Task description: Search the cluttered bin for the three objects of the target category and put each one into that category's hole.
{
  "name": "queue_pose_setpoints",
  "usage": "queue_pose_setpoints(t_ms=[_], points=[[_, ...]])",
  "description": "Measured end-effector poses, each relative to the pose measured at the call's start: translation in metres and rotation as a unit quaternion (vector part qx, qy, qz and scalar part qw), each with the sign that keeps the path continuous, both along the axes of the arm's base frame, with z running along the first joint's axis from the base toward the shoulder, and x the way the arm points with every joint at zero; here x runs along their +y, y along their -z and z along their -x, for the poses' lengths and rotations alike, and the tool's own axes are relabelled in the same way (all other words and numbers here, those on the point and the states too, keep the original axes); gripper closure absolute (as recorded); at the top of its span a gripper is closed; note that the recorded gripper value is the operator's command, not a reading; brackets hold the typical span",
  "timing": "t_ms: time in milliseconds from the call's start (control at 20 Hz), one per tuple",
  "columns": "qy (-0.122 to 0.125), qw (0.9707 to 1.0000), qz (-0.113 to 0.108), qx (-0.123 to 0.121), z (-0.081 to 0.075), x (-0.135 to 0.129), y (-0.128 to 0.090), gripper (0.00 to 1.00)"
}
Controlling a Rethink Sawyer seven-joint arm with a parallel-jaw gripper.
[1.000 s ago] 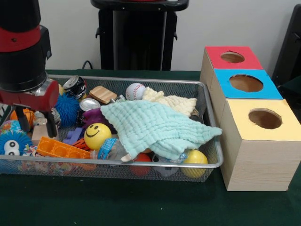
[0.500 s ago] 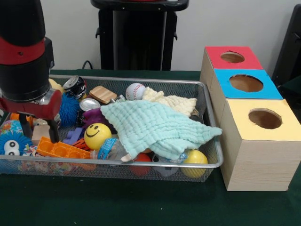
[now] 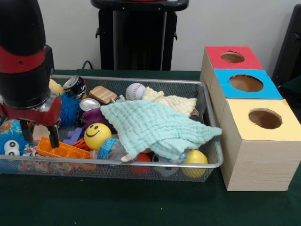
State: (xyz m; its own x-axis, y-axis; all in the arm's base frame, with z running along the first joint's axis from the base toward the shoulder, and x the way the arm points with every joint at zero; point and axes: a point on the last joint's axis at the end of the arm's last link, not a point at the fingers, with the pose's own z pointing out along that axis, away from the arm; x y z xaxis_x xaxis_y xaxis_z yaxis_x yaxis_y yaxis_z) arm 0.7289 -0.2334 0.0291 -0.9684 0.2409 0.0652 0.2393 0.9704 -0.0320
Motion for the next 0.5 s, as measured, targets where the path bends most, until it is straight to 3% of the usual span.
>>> queue_pose_setpoints(t_ms=[500], points=[[0.009,0.9997,0.012,-0.018,-0.016,-0.017,-0.002,0.0]])
